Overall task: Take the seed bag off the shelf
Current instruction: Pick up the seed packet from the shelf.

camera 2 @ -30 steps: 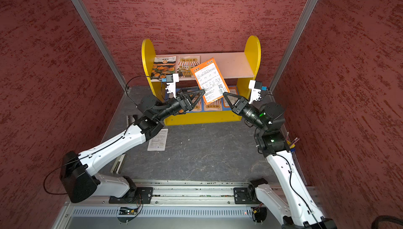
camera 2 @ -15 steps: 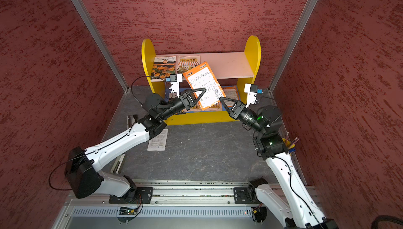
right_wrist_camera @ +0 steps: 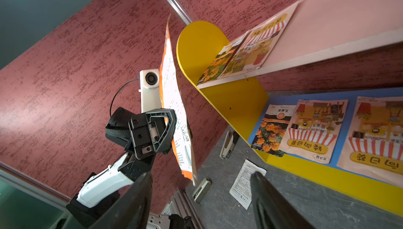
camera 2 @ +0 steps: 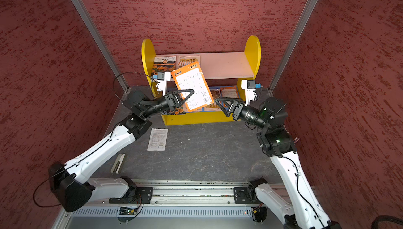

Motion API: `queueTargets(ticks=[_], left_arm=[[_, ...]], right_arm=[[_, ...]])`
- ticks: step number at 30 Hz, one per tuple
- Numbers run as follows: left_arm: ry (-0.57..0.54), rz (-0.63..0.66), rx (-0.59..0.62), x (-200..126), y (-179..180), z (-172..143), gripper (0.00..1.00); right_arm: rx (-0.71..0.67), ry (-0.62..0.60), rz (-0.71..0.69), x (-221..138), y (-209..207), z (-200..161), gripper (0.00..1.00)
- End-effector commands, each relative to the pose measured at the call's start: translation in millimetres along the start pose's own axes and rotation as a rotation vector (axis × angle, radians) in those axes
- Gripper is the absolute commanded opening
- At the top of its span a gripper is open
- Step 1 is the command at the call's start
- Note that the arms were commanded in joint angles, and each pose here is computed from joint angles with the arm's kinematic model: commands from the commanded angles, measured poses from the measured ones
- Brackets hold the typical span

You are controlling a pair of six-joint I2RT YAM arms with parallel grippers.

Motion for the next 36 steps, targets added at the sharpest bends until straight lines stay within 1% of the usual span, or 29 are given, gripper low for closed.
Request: queueTargets(ticks=[1,6,14,16,18,23,24,26,27,28,29,30,31,33,34,36], left_arm=[[0.175,-0.018,-0.008,-13,-4,-29,0.0],[0.244,-0.07,-0.016,-14,-13,-40,0.0],[0.263,-0.098,-0.01,-6,-18,-44,0.0],[0.27,-0.1,-0.014,-3,-18,-45,0.0],[0.272,-0.1,-0.012,-2,-18,-45,0.0],[0.259,-0.08,-0.009,-4,-17,-45,0.0],[0.26,-0.077,-0.005,-4,-17,-45,0.0],[0.259,-0.069,-0.002,-5,-17,-45,0.01],[0.259,-0.069,-0.001,-5,-17,-45,0.05],[0.257,-0.065,-0.001,-6,-17,-44,0.15],[0.257,-0.061,-0.003,-6,-16,-44,0.29],[0.257,-0.053,-0.006,-7,-15,-44,0.45],[0.254,-0.042,-0.01,-7,-14,-44,0.64],[0.244,0.019,-0.018,-12,-6,-43,0.9],[0.236,0.051,-0.01,-17,-4,-41,0.99],[0.223,0.127,0.013,-29,-1,-39,1.0]], right_arm=[[-0.06,0.115,0.07,0,15,-10,0.74],[-0.055,0.167,0.154,9,23,-5,0.71],[-0.051,0.207,0.216,24,28,-13,0.65],[-0.048,0.217,0.222,28,28,-16,0.61],[-0.048,0.225,0.226,31,28,-19,0.51],[-0.05,0.241,0.212,36,26,-26,0.2],[-0.05,0.24,0.203,36,24,-27,0.14],[-0.049,0.24,0.201,36,24,-28,0.07],[-0.047,0.239,0.198,37,23,-28,0.05],[-0.044,0.236,0.196,37,22,-27,0.01],[-0.037,0.234,0.195,38,22,-27,0.0],[-0.03,0.227,0.192,39,21,-27,0.0],[-0.02,0.224,0.192,40,20,-27,0.0],[-0.01,0.213,0.167,40,16,-30,0.0],[-0.004,0.21,0.147,40,13,-33,0.0],[0.022,0.212,0.095,40,2,-43,0.0]])
Point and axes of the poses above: each gripper's point midway between its finger pads, its own x axis out along the fingers, its own y axis along the line the jaws close on, z = x × y, the point moved 3 cm from there along -x, back along the fingers, and after that the axes turned 5 degrees about -x, right-handed, at the moved point
